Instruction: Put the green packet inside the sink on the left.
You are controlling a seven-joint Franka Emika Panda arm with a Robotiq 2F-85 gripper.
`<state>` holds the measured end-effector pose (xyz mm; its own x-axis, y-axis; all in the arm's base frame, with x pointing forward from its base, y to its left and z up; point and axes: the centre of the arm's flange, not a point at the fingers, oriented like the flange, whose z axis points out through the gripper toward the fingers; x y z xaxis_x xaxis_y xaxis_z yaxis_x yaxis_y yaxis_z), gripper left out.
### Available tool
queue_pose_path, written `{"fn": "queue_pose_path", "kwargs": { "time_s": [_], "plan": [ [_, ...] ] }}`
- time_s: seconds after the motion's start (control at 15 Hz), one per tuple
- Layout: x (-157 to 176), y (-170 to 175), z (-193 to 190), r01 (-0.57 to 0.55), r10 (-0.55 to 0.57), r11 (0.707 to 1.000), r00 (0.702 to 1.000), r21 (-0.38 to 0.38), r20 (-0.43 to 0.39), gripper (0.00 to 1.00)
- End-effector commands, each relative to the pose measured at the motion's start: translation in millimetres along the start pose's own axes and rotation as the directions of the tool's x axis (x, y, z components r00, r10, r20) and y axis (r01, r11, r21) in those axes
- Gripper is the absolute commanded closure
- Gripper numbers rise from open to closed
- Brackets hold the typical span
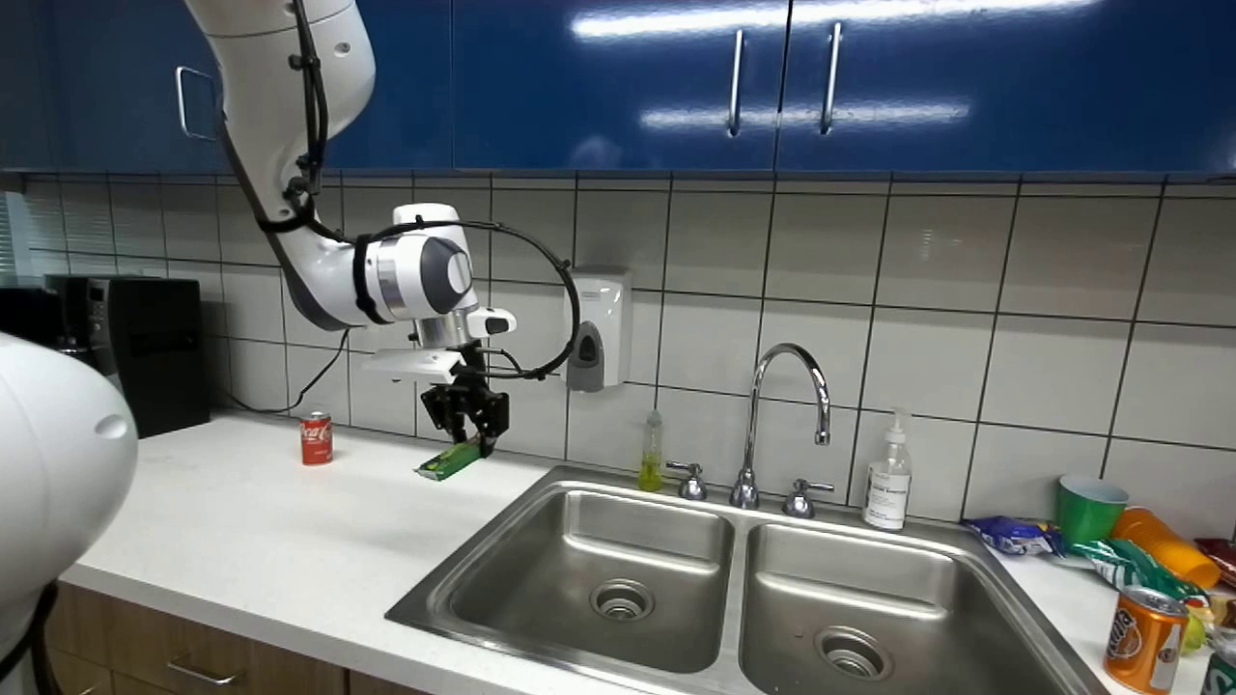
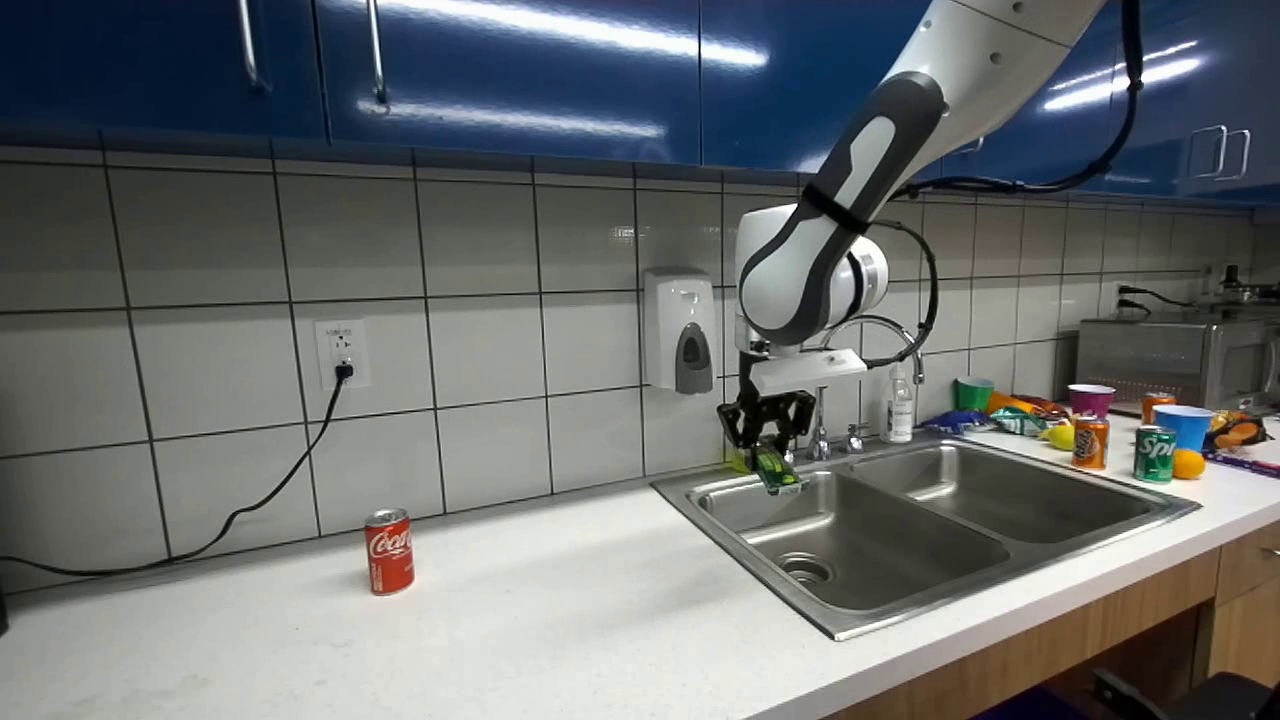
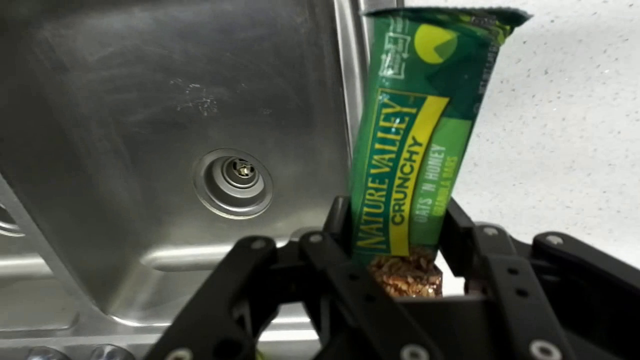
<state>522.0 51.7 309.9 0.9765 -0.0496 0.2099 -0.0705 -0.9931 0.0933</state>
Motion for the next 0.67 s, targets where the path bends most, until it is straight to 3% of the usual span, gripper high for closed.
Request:
{"fn": "queue_pose_path", "kwargs": {
  "time_s": [0.0, 0.6],
  "plan": [
    [-10, 27, -9, -0.075, 0.075, 0.997, 0.997, -0.025, -0.026, 0.80],
    [-9, 88, 10, -0.198, 0.198, 0.978, 0.980, -0.059, -0.001, 0.80]
  ]
}}
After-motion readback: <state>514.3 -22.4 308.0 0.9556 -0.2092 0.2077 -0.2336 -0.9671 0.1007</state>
